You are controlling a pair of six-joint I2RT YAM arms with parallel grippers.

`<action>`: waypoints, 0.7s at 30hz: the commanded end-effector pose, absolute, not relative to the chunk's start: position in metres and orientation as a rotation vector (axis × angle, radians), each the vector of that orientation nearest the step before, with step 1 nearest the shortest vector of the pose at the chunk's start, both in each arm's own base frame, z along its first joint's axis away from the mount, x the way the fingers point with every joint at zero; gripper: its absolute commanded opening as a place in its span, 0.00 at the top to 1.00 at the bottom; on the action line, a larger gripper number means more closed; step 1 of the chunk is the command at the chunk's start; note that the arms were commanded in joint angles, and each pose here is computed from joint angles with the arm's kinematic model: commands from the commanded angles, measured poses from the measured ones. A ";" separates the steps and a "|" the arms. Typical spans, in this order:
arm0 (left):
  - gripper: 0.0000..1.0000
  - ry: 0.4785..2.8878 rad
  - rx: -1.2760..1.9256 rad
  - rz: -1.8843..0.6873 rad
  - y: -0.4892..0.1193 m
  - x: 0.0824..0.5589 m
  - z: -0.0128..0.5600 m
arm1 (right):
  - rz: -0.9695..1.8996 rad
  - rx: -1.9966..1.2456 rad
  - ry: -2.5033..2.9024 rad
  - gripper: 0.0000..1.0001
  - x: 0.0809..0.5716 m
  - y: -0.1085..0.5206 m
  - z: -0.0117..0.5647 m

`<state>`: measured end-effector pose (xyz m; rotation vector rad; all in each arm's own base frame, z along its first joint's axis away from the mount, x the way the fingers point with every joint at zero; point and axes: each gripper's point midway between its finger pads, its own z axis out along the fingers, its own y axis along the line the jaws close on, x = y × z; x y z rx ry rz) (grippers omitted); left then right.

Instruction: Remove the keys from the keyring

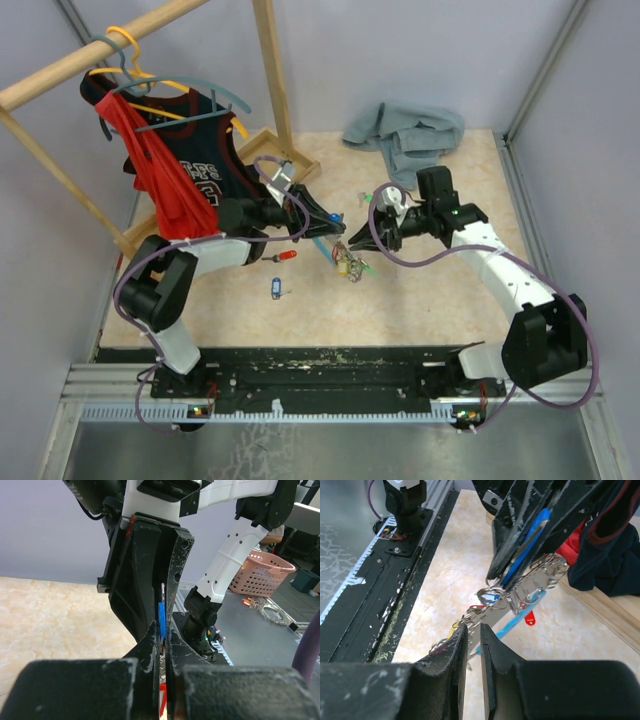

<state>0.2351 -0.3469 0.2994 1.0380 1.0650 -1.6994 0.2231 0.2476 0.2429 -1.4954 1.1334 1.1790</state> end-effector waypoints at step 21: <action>1.00 0.806 1.022 -1.641 -0.339 0.207 0.336 | 1.163 -1.470 1.101 0.74 0.231 0.265 0.262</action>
